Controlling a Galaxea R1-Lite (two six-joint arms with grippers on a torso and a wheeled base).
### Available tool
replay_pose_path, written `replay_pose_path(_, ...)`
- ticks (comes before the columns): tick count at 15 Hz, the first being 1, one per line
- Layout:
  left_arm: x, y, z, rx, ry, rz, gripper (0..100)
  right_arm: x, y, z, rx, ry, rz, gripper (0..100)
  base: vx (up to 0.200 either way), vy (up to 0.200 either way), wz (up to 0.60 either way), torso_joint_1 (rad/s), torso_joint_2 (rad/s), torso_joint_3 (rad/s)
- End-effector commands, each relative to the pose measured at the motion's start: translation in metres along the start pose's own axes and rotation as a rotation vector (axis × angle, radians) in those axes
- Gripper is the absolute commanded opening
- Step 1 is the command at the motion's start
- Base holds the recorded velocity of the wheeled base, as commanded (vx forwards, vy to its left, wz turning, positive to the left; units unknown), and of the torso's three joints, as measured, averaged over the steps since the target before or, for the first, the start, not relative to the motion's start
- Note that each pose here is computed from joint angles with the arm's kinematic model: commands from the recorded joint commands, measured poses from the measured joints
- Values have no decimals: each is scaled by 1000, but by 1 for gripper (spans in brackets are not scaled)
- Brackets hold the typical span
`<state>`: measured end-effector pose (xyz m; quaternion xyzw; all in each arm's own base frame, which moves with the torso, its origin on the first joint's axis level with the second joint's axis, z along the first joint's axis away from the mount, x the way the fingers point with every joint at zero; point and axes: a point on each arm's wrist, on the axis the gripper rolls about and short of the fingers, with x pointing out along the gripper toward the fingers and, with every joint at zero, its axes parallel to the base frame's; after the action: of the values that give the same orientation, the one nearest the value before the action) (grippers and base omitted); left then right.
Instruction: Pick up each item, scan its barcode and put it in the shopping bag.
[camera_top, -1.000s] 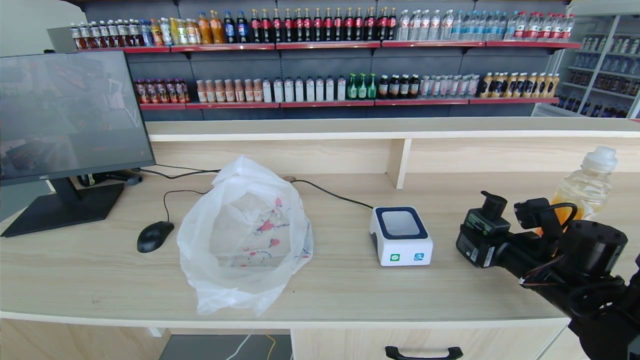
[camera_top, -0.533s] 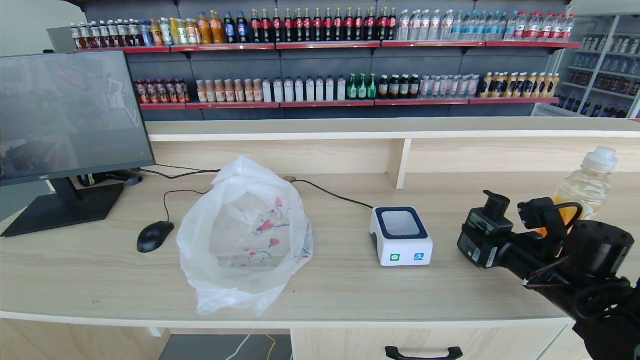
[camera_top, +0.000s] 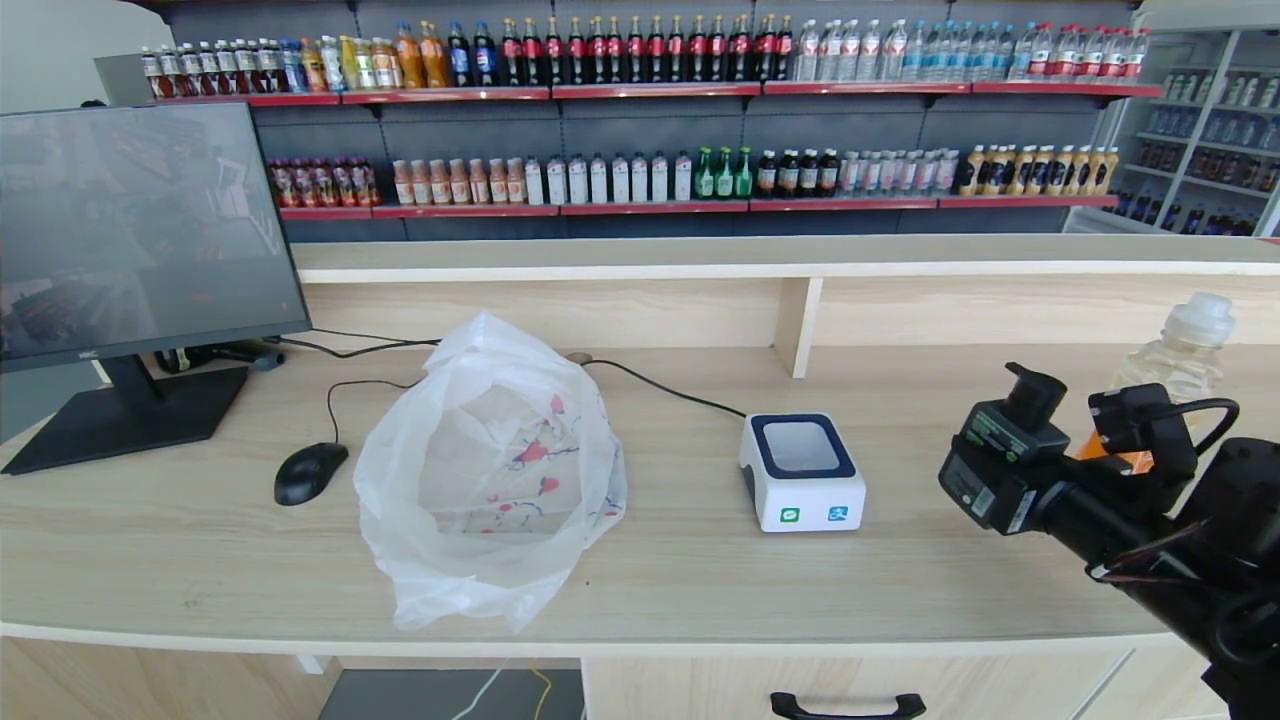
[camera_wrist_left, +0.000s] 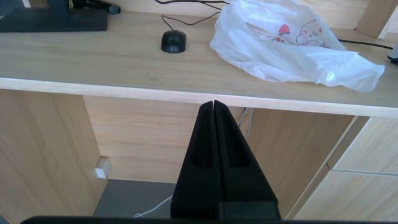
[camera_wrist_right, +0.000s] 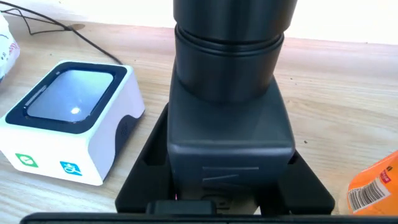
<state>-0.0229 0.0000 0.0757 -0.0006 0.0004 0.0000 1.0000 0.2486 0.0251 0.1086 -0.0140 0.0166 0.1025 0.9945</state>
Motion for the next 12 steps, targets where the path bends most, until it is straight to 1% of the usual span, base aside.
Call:
replay_pose_path(1,0,0,0,0,-1,0,0,-12,1,14,-7,-54,1,0,0,0,0,0,0,0)
replay_pose_path(5,0,0,0,0,-1,0,0,-35,13,27,-12,-104,42,0,0,0,0,0,0,0)
replay_pose_path(12,0,0,0,0,-1,0,0,-86,23,35,-15,-157,81,0,0,0,0,0,0,0)
